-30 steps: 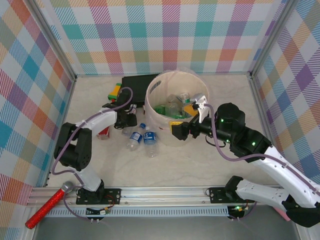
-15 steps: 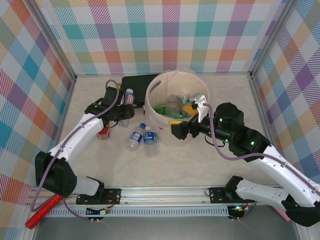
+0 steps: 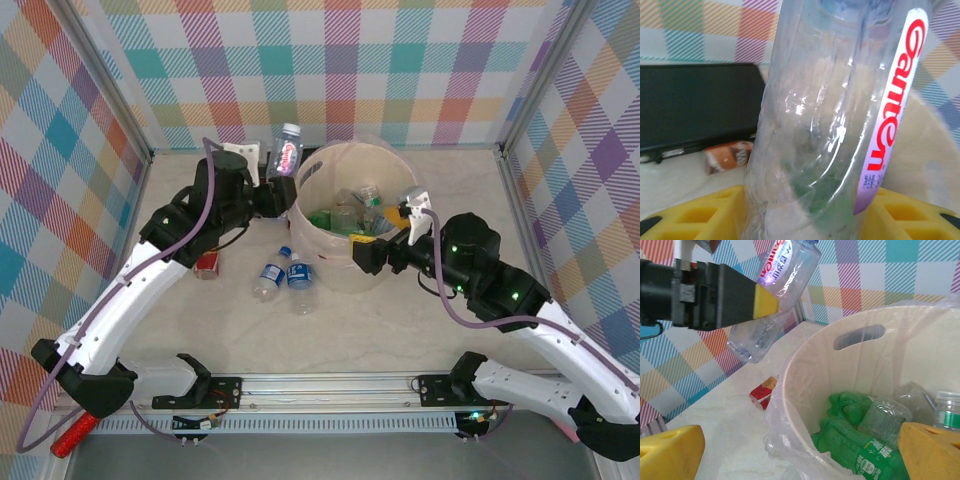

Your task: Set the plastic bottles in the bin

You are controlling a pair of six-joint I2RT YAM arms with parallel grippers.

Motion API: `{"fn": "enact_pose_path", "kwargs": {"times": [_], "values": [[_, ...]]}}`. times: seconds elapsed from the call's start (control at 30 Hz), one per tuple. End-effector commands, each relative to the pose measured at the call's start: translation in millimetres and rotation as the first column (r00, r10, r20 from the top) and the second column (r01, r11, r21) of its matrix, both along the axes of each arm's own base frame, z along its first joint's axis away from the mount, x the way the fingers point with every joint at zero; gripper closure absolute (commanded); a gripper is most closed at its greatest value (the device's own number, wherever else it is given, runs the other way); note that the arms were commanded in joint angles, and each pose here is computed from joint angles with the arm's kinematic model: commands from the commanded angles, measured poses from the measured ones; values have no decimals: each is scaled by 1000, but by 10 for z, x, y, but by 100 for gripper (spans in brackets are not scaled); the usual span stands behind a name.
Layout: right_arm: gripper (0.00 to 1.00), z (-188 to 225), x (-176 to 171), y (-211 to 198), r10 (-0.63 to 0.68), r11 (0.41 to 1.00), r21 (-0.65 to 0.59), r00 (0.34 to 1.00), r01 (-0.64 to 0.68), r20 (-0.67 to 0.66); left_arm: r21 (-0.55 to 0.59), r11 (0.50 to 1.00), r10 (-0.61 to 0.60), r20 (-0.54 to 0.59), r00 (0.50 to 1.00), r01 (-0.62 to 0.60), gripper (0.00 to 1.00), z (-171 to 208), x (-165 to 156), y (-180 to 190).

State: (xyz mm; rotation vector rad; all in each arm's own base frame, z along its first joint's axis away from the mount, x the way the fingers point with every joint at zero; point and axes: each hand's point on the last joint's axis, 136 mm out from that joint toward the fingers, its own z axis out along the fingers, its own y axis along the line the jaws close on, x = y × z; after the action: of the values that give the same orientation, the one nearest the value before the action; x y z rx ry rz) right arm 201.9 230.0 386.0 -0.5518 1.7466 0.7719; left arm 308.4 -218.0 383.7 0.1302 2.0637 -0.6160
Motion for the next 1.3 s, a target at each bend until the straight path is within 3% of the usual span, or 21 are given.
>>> {"fn": "enact_pose_path", "kwargs": {"times": [0.0, 0.13, 0.37, 0.63, 0.67, 0.77, 0.83, 1.27], "values": [[1, 111, 20, -82, -47, 998, 48, 998, 46, 28, -85, 994, -60, 84, 995, 67, 46, 326, -35, -271], [1, 142, 8, -154, -69, 996, 56, 997, 67, 36, -147, 977, -138, 103, 985, 152, 46, 409, -34, -662], [1, 216, -37, -312, -109, 992, 74, 992, 104, 59, -143, 958, -241, 78, 967, 250, 46, 276, 10, -1317], [1, 241, -84, -466, -146, 987, 85, 986, 140, 79, -112, 948, -295, 40, 955, 297, 45, 81, 43, -1713], [1, 243, -90, -480, -149, 986, 86, 986, 142, 81, -107, 949, -296, 30, 955, 297, 44, 50, 45, -1729], [1, 243, -101, -508, -155, 985, 86, 984, 148, 83, -93, 958, -271, 25, 962, 272, 23, 33, 67, -1680], [1, 232, -101, -511, -155, 985, 84, 984, 148, 83, -91, 961, -257, 36, 966, 260, 17, 70, 63, -1631], [1, 185, -87, -371, -108, 992, 70, 992, 104, 66, -57, 990, -123, 116, 986, 130, 3, 308, -18, -1092]]}}
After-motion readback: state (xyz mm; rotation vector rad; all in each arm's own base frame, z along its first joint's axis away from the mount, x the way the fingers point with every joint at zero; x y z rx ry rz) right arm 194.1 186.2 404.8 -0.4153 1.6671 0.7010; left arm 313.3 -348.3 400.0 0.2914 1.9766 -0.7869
